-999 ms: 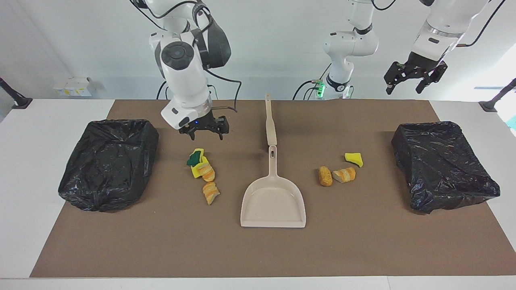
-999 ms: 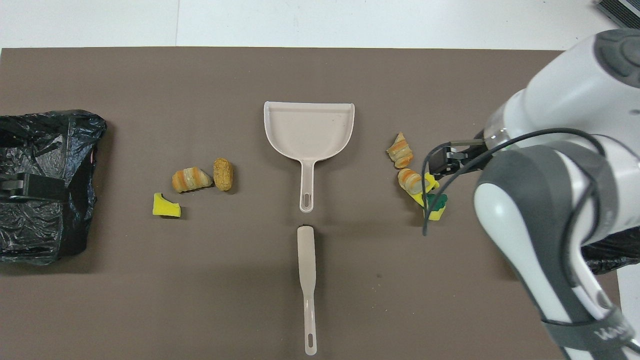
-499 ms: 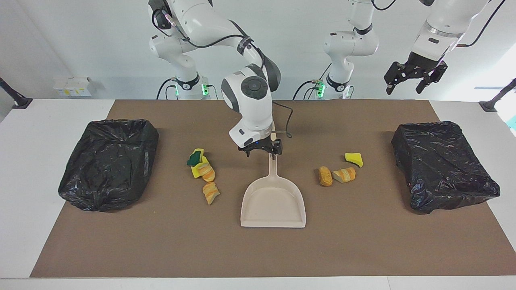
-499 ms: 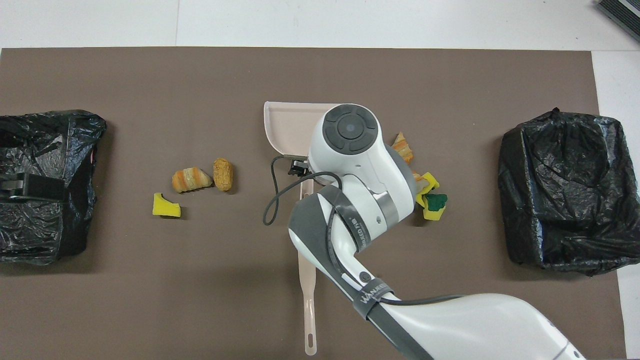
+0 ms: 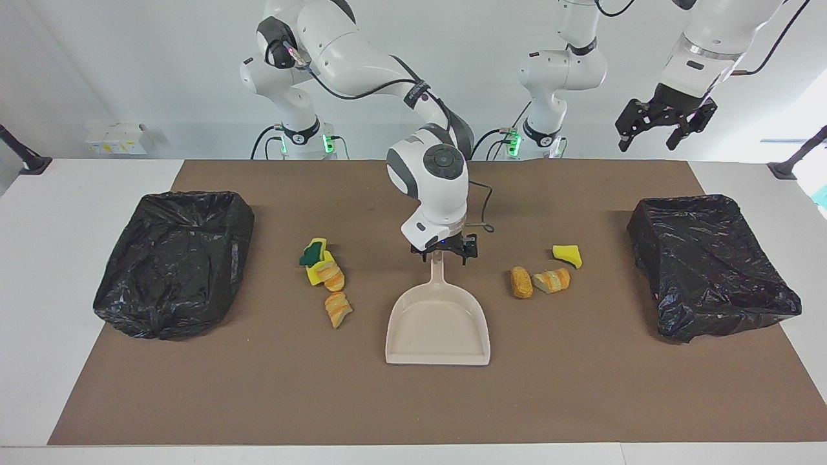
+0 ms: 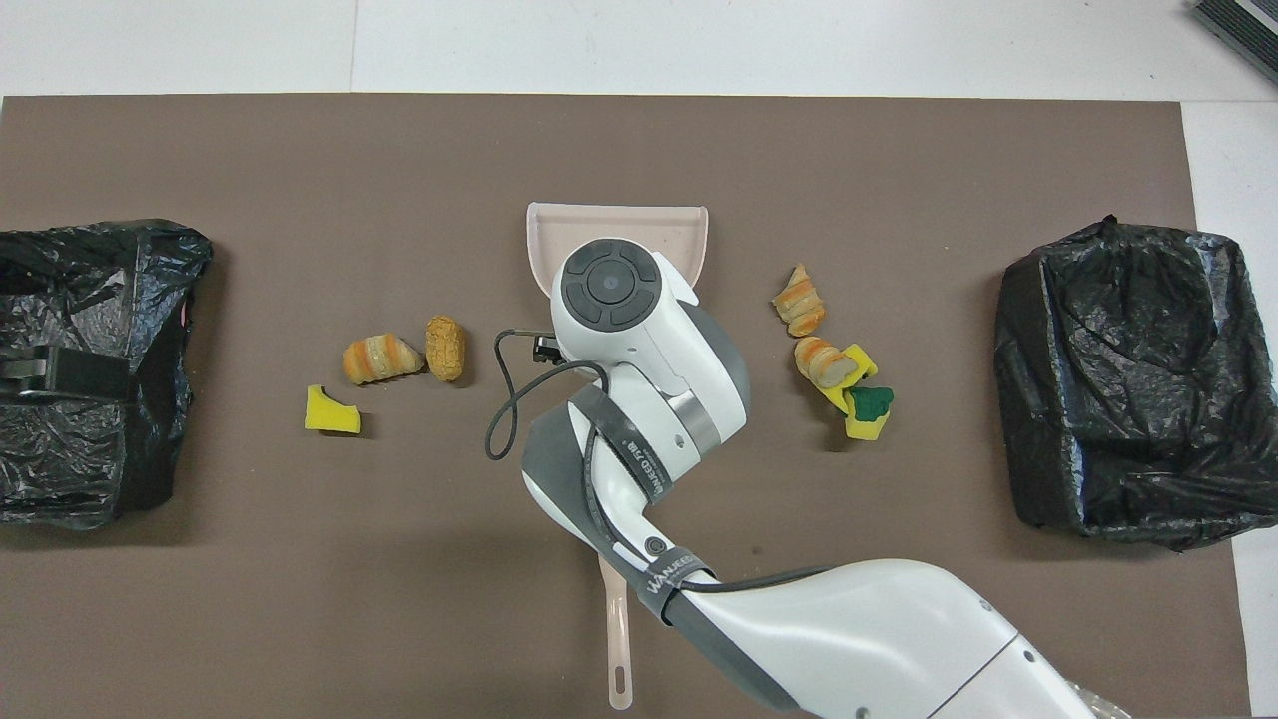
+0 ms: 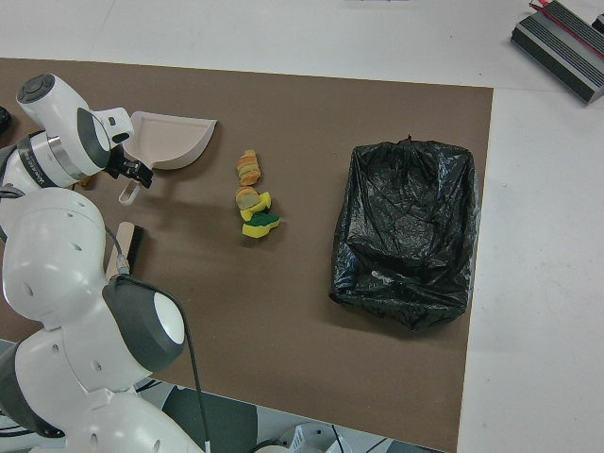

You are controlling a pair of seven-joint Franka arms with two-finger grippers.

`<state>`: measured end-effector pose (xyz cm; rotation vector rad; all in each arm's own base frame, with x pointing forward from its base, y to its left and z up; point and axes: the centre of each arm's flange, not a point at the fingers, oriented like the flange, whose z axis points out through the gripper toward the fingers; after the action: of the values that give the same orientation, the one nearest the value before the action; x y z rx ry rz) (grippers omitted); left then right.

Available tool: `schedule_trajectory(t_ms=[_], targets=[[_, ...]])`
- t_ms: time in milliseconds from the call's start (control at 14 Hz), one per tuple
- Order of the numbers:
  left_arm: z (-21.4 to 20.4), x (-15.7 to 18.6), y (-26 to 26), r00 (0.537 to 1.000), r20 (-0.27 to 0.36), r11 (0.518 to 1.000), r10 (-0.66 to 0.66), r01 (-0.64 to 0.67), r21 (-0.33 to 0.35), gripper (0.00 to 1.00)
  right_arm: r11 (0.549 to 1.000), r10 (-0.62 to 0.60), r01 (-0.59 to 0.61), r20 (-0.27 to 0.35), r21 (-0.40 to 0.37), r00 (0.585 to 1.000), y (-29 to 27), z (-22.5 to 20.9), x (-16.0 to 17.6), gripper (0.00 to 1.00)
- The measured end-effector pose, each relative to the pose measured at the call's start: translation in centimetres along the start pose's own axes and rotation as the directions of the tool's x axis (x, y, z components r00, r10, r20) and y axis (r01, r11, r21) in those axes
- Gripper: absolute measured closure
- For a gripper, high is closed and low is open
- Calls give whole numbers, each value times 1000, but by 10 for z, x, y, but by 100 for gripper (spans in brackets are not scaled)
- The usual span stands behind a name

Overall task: Sweep and dump trash in bin
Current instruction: 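Reach the right gripper to the beige dustpan handle and grasp it, then lift the dustpan with the right gripper while the left gripper reaches the brush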

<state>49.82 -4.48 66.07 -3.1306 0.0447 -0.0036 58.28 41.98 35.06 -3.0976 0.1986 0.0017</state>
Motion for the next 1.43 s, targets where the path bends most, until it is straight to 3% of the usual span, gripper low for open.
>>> schedule_trajectory(t_ms=[143, 214, 428, 713, 856, 1213, 1427], targets=[[0, 0, 0, 1000, 0, 1000, 0, 0, 0, 0, 1000, -4, 4, 4, -14, 1000, 1, -1, 0, 26], [0, 0, 0, 1000, 0, 1000, 0, 0, 0, 0, 1000, -5, 5, 5, -18, 1000, 1, -1, 0, 41], [0, 0, 0, 1000, 0, 1000, 0, 0, 0, 0, 1000, -7, 7, 1, -23, 1000, 2, -1, 0, 69], [0, 0, 0, 1000, 0, 1000, 0, 0, 0, 0, 1000, 14, -14, -10, -16, 1000, 16, -9, 14, 69], [0, 0, 0, 1000, 0, 1000, 0, 0, 0, 0, 1000, -9, 10, -13, 24, 1000, 37, -31, 31, 69], [1, -1, 3, 1000, 11, 1000, 7, -7, 1, 0, 977, -178, 179, -24, 114, 984, 101, -91, 61, 69], [10, -10, 33, 998, 40, 998, 55, -55, -4, 0, 912, -399, 398, -9, 100, 917, 119, -99, 58, 69]])
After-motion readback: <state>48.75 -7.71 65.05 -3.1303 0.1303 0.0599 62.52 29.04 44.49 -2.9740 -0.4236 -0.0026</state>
